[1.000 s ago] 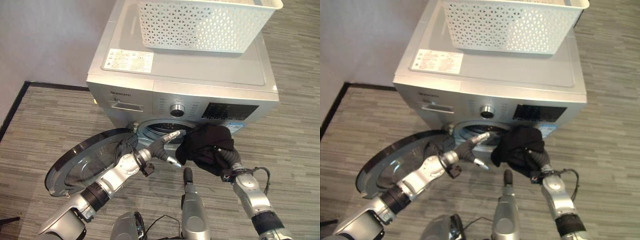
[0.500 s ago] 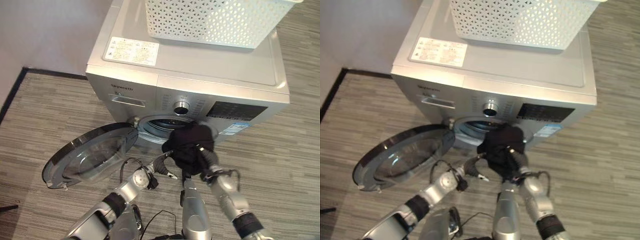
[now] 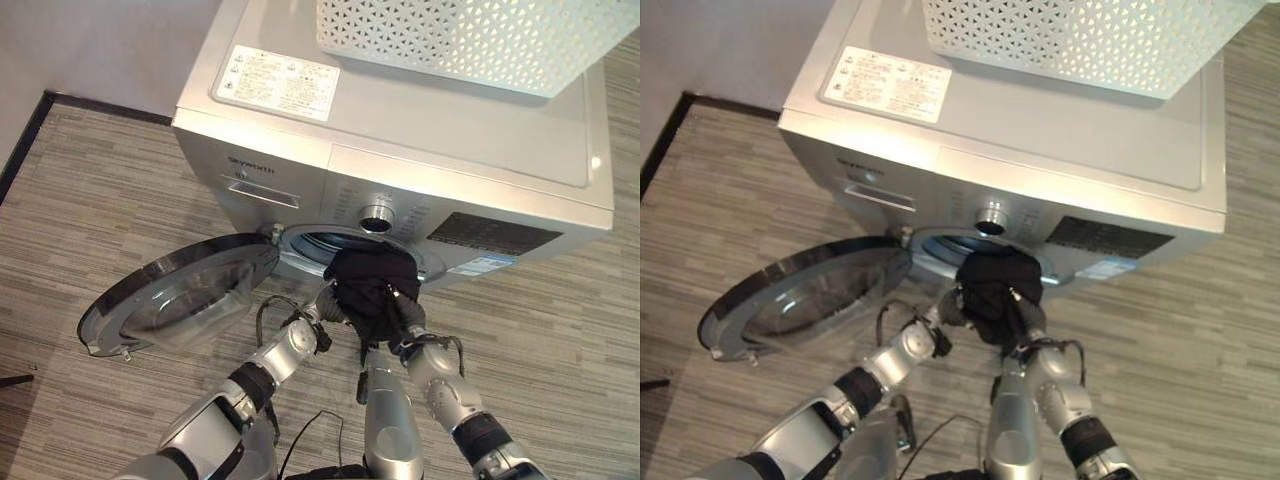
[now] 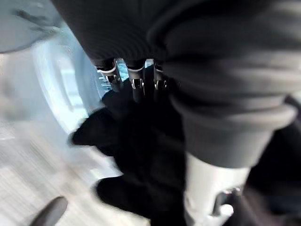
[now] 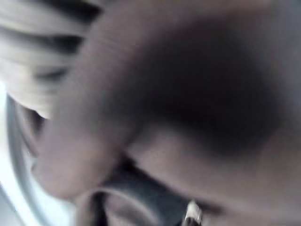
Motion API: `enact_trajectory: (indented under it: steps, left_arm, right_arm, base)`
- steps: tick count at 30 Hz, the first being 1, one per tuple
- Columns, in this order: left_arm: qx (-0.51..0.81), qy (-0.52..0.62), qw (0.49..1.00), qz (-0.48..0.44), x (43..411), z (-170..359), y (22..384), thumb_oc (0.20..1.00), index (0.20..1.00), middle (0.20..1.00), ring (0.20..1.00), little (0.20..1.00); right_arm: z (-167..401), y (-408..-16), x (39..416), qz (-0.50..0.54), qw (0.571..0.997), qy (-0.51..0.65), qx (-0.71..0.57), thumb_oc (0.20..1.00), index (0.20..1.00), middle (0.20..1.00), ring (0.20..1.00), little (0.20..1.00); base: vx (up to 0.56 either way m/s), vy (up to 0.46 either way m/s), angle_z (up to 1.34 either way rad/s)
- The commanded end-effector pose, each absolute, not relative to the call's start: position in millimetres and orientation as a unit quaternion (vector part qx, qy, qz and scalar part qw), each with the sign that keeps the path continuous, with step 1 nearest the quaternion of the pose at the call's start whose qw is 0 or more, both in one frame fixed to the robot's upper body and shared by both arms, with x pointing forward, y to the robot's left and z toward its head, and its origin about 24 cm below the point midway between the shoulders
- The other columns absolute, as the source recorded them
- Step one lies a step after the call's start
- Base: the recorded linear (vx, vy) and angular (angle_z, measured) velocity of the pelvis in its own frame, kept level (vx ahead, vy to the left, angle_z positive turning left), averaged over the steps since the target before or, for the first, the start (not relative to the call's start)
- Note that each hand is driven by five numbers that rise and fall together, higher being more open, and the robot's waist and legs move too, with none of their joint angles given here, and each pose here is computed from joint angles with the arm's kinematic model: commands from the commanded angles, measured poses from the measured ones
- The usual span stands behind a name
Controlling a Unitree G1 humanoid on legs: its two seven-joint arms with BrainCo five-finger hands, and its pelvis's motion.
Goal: Grab the laundry basket,head to the washer,open it,put in the laundry and shut it.
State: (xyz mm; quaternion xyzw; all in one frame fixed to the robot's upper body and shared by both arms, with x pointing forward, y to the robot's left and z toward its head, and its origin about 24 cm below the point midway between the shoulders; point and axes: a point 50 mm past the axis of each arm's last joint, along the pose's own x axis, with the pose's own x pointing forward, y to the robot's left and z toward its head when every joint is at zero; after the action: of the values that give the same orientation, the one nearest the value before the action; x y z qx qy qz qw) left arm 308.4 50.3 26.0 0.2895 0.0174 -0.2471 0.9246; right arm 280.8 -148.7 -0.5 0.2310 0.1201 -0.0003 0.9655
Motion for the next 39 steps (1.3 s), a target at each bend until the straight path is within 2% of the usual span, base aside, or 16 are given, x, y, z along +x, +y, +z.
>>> enact_trajectory:
  steps: [1, 4, 9, 19, 20, 21, 22, 23, 24, 26, 27, 28, 29, 33, 38, 39]
  left_arm:
    - [0.211, -0.033, 0.921, -0.327, 284.8, 43.1, 37.5, 1.0, 1.0, 1.0, 1.0, 1.0]
    - [0.206, -0.033, 0.912, -0.354, 276.5, 39.7, 32.1, 1.0, 1.0, 1.0, 1.0, 1.0]
    - [0.227, -0.01, 0.899, -0.375, 278.6, 26.3, -4.2, 1.0, 1.0, 1.0, 1.0, 1.0]
    - [0.223, -0.004, 0.902, -0.368, 280.7, 25.9, -30.2, 1.0, 1.0, 1.0, 1.0, 1.0]
    - [0.22, -0.002, 0.906, -0.362, 281.7, 25.9, -32.4, 0.922, 0.922, 0.922, 0.922, 0.922]
    - [0.213, 0.005, 0.911, -0.354, 282.5, 25.1, -33.9, 0.777, 0.777, 0.777, 0.777, 0.777]
    - [0.199, 0.015, 0.915, -0.35, 282.8, 23.9, -36.7, 0.724, 0.724, 0.724, 0.724, 0.724]
    - [0.188, 0.028, 0.921, -0.341, 282.7, 21.2, -39.6, 0.231, 0.231, 0.231, 0.231, 0.231]
    - [0.188, 0.028, 0.921, -0.341, 282.8, 21.3, -39.7, 0.2, 0.2, 0.2, 0.2, 0.2]
    - [0.188, 0.044, 0.925, -0.328, 282.9, 15.6, -39.1, 0.2, 0.2, 0.2, 0.2, 0.2]
    - [0.186, 0.056, 0.929, -0.314, 283.9, 12.3, -37.3, 0.31, 0.31, 0.31, 0.31, 0.31]
    - [0.186, 0.056, 0.929, -0.314, 283.9, 12.3, -37.4, 0.335, 0.335, 0.335, 0.335, 0.335]
    - [0.197, 0.054, 0.931, -0.302, 286.7, 11.9, -34.1, 0.2, 0.2, 0.2, 0.2, 0.2]
    - [0.2, 0.049, 0.942, -0.267, 292.6, 11.6, -21.4, 0.2, 0.2, 0.2, 0.2, 0.2]
    - [0.188, 0.04, 0.959, -0.21, 301.8, 14.4, -1.8, 0.2, 0.2, 0.2, 0.2, 0.2]
    - [0.187, 0.041, 0.961, -0.2, 302.6, 13.3, 1.3, 0.2, 0.2, 0.2, 0.2, 0.2]
  right_arm:
    - [18.2, -159.3, 279.3, -0.012, 0.965, 0.058, 0.254, 0.2, 0.2, 0.2, 0.2, 0.2]
    - [20.2, -166.7, 280.1, -0.036, 0.961, 0.044, 0.272, 0.2, 0.2, 0.2, 0.2, 0.2]
    - [29.5, -161.0, 288.3, -0.038, 0.957, 0.025, 0.287, 0.2, 0.2, 0.2, 0.2, 0.2]
    - [35.3, -145.2, 295.2, -0.024, 0.951, 0.02, 0.308, 0.2, 0.2, 0.2, 0.2, 0.2]
    - [35.8, -141.2, 296.1, -0.019, 0.949, 0.021, 0.314, 0.2, 0.2, 0.2, 0.2, 0.2]
    - [35.1, -137.3, 295.8, -0.016, 0.948, 0.025, 0.317, 0.2, 0.2, 0.2, 0.2, 0.2]
    - [35.1, -133.9, 296.5, -0.011, 0.947, 0.027, 0.319, 0.2, 0.2, 0.2, 0.2, 0.2]
    - [33.1, -126.4, 296.9, -0.006, 0.94, 0.035, 0.339, 0.2, 0.2, 0.2, 0.2, 0.2]
    - [33.1, -126.5, 297.0, -0.006, 0.94, 0.035, 0.339, 0.2, 0.2, 0.2, 0.2, 0.2]
    - [28.9, -119.1, 296.4, -0.002, 0.935, 0.047, 0.35, 0.2, 0.2, 0.2, 0.2, 0.2]
    - [26.1, -108.9, 294.4, 0.011, 0.932, 0.06, 0.357, 0.2, 0.2, 0.2, 0.2, 0.2]
    - [26.1, -108.9, 294.4, 0.011, 0.932, 0.06, 0.357, 0.2, 0.2, 0.2, 0.2, 0.2]
    - [23.5, -98.8, 291.4, 0.03, 0.929, 0.072, 0.362, 0.2, 0.2, 0.2, 0.2, 0.2]
    - [11.9, -85.6, 279.6, 0.064, 0.923, 0.103, 0.365, 0.2, 0.2, 0.2, 0.2, 0.2]
    - [1.6, -91.9, 272.8, 0.064, 0.931, 0.119, 0.34, 0.2, 0.2, 0.2, 0.2, 0.2]
    - [0.0, -93.1, 272.4, 0.062, 0.933, 0.122, 0.332, 0.347, 0.347, 0.347, 0.347, 0.347]
  base:
    - [0.03, -0.008, 0.2]
    - [0.02, -0.01, 0.09]
    - [0.0, -0.007, 0.0]
    - [0.0, -0.01, -0.02]
    - [0.0, 0.0, 0.0]
    - [0.0, 0.0, 0.0]
    - [0.0, 0.0, 0.0]
    - [0.0, 0.0, 0.0]
    - [0.0, 0.0, 0.0]
    - [0.0, 0.0, 0.0]
    - [0.0, 0.0, 0.0]
    - [0.02, -0.003, -0.05]
    - [0.02, -0.002, -0.07]
    - [0.02, -0.01, -0.16]
    - [0.01, -0.02, -0.05]
    - [0.0, 0.0, 0.0]
